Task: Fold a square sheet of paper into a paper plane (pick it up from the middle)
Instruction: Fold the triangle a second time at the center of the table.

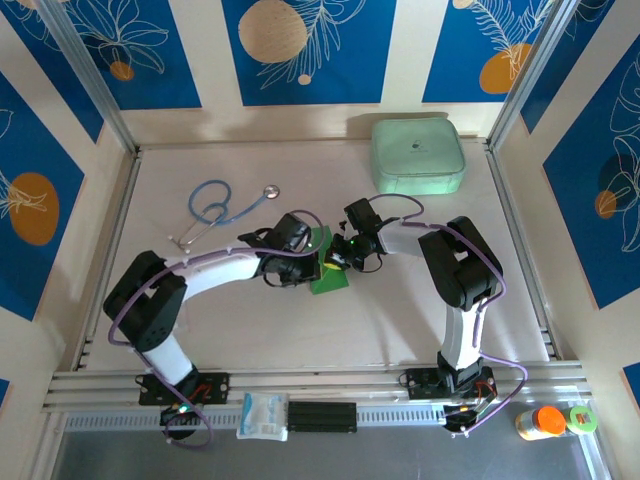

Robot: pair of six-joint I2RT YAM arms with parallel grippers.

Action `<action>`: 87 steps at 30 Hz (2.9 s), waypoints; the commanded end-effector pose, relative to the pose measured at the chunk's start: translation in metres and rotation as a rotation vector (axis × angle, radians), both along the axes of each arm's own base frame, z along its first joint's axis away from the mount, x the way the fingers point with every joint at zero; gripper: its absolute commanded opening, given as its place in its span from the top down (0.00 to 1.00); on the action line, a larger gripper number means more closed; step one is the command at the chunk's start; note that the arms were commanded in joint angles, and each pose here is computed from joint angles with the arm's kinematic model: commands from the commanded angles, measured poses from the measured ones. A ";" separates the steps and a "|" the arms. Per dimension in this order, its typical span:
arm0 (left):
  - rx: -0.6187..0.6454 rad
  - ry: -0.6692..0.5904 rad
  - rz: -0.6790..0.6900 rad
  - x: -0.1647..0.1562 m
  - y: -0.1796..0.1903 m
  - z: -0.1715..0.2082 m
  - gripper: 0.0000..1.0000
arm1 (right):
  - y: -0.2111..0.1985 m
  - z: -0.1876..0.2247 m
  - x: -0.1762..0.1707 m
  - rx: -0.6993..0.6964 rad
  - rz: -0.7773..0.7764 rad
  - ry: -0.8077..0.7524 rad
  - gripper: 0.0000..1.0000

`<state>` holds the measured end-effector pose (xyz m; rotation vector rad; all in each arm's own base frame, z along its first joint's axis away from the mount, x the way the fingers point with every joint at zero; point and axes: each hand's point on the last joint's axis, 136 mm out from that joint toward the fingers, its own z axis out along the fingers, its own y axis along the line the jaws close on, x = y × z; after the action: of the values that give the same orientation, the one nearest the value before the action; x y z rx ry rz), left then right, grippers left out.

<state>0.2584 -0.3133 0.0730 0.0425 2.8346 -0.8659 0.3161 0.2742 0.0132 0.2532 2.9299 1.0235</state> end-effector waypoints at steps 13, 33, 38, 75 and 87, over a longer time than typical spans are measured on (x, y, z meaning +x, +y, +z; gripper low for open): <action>0.021 0.080 0.068 0.004 0.003 -0.055 1.00 | -0.016 -0.016 -0.015 -0.079 -0.006 0.087 0.95; 0.109 0.111 0.069 -0.006 0.021 -0.070 1.00 | 0.008 0.019 -0.031 0.007 0.085 0.004 0.95; 0.110 0.112 0.069 -0.006 0.021 -0.070 1.00 | 0.010 0.007 -0.037 -0.007 0.096 0.031 0.98; 0.219 0.262 0.093 -0.056 0.060 -0.107 1.00 | -0.042 -0.015 0.041 -0.007 -0.048 -0.016 1.00; 0.134 0.190 0.045 -0.035 0.034 -0.079 1.00 | -0.059 0.013 0.070 0.051 -0.094 -0.087 1.00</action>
<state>0.2563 -0.3064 0.0192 -0.0803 2.8590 -0.8732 0.3673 0.2284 0.0172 0.3437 2.8529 1.1650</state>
